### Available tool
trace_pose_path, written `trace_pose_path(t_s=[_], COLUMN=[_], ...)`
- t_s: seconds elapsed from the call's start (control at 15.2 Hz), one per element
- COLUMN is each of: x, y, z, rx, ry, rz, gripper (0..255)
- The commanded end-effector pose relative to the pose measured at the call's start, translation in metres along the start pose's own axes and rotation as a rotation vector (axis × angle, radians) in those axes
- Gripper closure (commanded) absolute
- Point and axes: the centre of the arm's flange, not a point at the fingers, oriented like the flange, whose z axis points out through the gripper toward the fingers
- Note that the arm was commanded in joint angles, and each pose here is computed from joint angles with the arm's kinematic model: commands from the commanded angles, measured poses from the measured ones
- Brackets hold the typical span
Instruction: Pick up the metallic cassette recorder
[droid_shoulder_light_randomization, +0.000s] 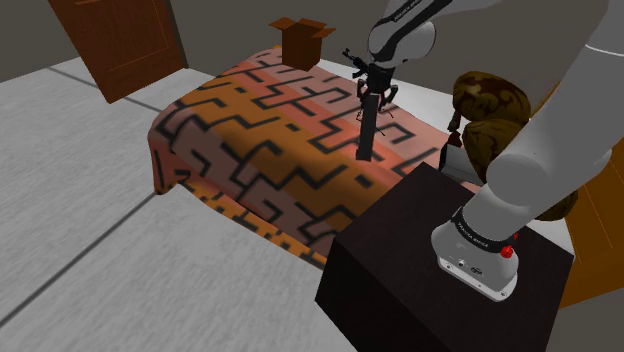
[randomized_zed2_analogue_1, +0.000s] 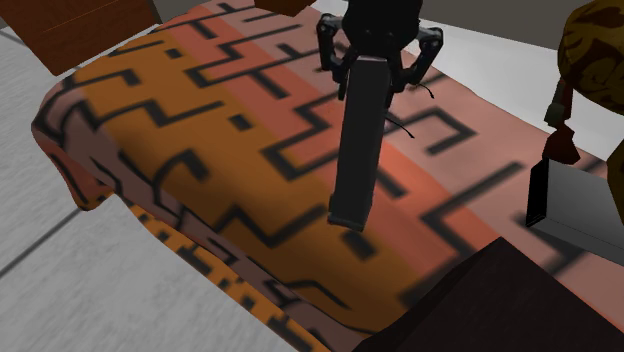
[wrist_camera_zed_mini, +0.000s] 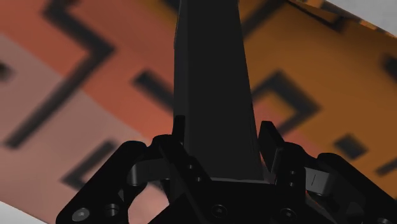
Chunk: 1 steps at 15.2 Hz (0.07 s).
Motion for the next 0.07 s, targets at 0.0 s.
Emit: trace_pose_path(t_s=[0.0], x=[0.0008], y=[-0.0004], z=[-0.0044], rx=[0.001], ry=[0.002], rz=[0.000], gripper=[255])
